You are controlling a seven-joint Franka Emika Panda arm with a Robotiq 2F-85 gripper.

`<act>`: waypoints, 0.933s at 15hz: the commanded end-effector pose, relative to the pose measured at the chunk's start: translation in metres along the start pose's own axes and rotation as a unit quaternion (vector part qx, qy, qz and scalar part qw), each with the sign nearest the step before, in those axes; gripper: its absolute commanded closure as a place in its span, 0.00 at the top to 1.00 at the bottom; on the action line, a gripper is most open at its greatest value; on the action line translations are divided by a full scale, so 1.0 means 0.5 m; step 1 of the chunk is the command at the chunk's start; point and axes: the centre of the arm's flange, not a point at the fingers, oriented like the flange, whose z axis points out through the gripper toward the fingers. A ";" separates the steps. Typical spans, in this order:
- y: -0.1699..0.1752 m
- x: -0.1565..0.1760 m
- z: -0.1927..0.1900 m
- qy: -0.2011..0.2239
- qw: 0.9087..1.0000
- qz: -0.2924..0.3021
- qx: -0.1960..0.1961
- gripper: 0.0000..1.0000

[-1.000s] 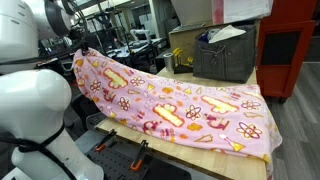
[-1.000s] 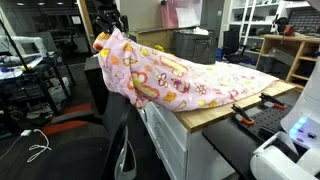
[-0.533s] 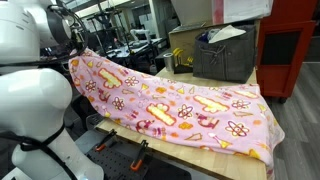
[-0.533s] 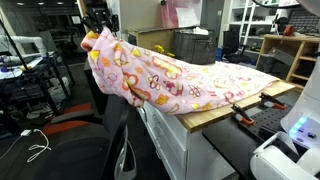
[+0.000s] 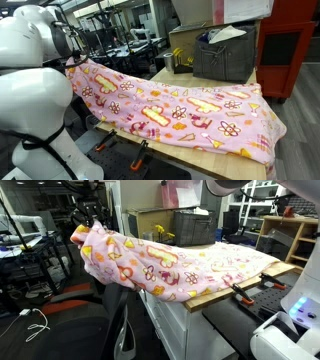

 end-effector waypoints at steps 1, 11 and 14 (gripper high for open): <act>-0.075 0.100 -0.089 0.029 0.998 -0.006 0.049 0.03; -0.146 0.113 -0.103 0.053 0.983 -0.072 0.159 0.03; -0.162 0.118 -0.091 0.082 0.986 -0.052 0.136 0.03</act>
